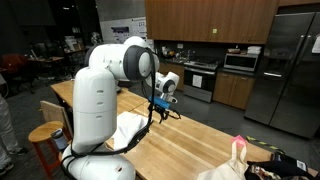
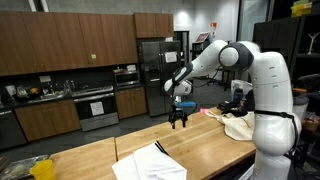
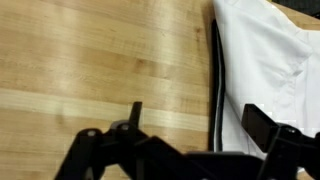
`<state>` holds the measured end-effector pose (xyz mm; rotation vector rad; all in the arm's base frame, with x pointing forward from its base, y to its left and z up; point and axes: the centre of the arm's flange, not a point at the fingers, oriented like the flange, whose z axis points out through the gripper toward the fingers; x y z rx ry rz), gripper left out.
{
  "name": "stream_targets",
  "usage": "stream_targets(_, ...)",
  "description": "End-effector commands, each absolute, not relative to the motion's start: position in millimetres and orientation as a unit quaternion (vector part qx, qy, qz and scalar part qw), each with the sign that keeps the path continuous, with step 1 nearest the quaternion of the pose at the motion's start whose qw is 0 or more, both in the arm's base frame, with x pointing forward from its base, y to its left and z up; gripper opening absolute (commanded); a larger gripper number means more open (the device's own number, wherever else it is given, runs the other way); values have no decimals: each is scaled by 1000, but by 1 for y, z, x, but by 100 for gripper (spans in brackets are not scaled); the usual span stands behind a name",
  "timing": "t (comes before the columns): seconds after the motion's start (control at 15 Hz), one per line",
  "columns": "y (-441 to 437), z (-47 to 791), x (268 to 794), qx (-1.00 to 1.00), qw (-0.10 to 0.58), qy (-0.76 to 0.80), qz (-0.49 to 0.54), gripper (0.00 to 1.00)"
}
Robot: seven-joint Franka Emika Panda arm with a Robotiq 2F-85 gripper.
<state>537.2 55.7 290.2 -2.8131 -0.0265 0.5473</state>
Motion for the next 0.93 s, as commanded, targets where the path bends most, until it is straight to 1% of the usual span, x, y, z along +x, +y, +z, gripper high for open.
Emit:
stream_targets(0.0, 58, 269, 556, -965, 193, -14, 178, 100)
stream_targets(0.13, 77, 253, 580, -957, 220, -35, 185, 100)
stream_targets(0.2, 88, 245, 590, -955, 221, -49, 193, 100)
stream_targets(0.4, 137, 215, 616, -949, 192, -96, 229, 100)
stream_targets(0.53, 173, 195, 625, -945, 152, -129, 260, 100)
stream_targets(0.87, 247, 178, 629, -935, 9, -168, 313, 100)
